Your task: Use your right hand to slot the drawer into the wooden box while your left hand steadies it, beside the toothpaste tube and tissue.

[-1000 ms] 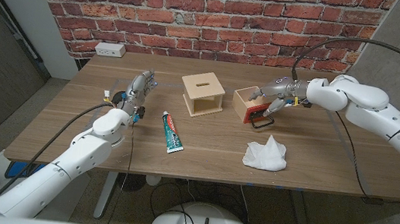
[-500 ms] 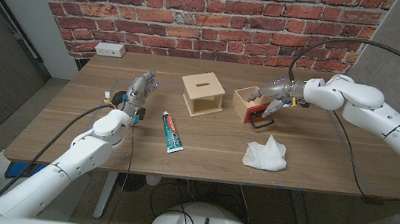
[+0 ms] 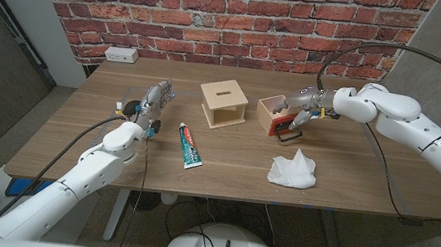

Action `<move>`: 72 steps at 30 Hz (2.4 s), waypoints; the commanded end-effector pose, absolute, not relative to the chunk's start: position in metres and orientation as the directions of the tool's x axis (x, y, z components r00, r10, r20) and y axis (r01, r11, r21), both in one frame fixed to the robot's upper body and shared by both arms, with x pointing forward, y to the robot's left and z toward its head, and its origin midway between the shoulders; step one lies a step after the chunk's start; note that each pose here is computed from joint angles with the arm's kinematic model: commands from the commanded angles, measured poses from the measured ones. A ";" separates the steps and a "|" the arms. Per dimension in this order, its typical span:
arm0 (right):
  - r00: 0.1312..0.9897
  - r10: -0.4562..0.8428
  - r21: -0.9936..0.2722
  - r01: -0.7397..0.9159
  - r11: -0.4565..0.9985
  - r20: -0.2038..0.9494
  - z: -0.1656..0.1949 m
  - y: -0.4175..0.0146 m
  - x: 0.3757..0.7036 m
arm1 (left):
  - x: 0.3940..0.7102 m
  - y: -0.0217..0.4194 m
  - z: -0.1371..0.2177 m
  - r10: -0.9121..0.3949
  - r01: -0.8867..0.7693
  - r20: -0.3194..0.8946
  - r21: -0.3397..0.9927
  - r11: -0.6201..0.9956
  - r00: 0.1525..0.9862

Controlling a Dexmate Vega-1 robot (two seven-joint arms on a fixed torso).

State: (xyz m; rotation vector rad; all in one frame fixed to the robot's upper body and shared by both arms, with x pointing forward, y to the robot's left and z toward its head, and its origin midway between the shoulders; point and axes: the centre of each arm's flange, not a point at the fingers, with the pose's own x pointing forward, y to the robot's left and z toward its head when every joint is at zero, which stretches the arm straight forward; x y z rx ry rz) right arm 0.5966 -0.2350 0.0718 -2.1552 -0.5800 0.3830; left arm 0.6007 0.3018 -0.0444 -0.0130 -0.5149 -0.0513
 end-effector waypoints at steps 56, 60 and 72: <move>0.817 0.571 -0.786 0.304 -0.539 -0.076 0.072 -0.229 0.613 | 0.620 0.296 -0.045 -0.070 0.078 0.450 0.001 0.997 0.890; 0.815 0.576 -0.790 0.307 -0.531 -0.071 0.073 -0.229 0.613 | 0.621 0.297 -0.046 -0.071 0.079 0.448 0.001 0.997 0.891; 0.807 0.587 -0.786 0.323 -0.527 -0.062 0.072 -0.228 0.615 | 0.624 0.297 -0.046 -0.078 0.086 0.441 0.002 0.996 0.894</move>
